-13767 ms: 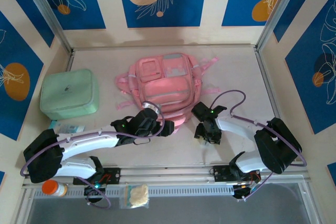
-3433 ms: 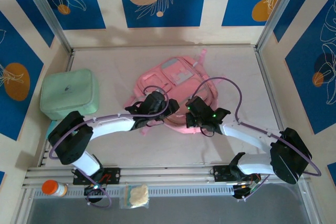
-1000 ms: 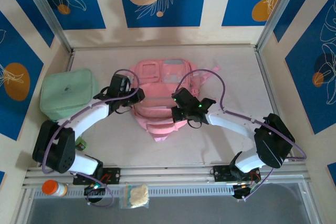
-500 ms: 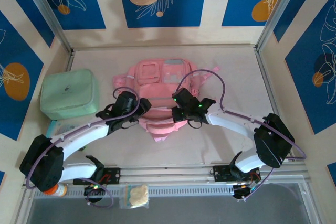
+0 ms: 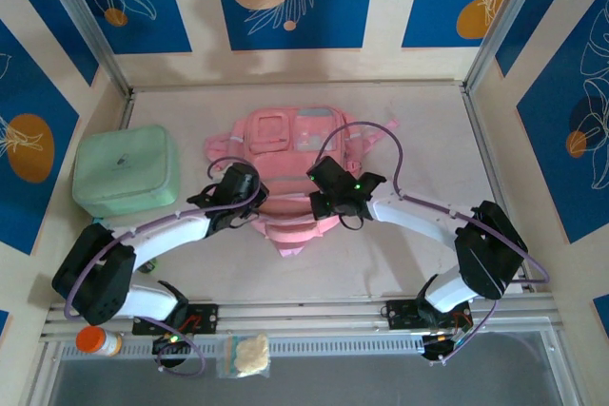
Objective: Pack books, pencil case, and school supplies into a backpack
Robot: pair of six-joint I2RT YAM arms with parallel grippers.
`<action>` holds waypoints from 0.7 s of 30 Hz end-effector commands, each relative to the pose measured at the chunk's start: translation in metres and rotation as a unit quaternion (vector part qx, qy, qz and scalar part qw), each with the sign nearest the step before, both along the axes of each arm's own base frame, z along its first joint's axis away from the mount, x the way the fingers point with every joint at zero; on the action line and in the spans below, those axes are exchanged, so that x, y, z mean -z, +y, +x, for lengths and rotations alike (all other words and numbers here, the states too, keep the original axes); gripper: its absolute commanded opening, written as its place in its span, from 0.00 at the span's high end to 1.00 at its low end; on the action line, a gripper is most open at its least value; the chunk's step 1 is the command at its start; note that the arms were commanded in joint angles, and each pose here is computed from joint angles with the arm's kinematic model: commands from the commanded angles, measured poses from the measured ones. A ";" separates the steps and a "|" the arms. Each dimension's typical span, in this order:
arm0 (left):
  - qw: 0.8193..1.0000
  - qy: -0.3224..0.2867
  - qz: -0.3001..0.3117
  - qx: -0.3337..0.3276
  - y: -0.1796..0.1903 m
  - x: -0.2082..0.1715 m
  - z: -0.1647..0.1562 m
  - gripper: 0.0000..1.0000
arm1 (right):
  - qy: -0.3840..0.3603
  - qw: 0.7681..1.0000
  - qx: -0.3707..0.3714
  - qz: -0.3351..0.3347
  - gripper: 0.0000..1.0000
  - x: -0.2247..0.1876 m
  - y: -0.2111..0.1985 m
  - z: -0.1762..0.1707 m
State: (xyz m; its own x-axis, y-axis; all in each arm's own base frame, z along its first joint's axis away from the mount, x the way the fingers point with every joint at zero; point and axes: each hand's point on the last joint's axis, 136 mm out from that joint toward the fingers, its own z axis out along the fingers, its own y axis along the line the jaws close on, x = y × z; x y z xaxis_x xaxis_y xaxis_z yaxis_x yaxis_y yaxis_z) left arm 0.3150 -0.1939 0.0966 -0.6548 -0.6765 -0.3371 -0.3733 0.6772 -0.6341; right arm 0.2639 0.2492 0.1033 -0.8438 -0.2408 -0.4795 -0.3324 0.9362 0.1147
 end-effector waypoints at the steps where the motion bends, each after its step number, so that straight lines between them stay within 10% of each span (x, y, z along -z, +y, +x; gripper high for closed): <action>1: 0.999 -0.017 0.035 0.001 0.017 -0.008 0.022 0.99 | -0.005 0.999 0.022 -0.038 1.00 -0.006 -0.022 0.011; 21: 0.984 -0.015 0.113 0.134 0.027 -0.012 0.041 1.00 | 0.015 0.999 0.049 -0.008 0.99 -0.022 -0.040 0.073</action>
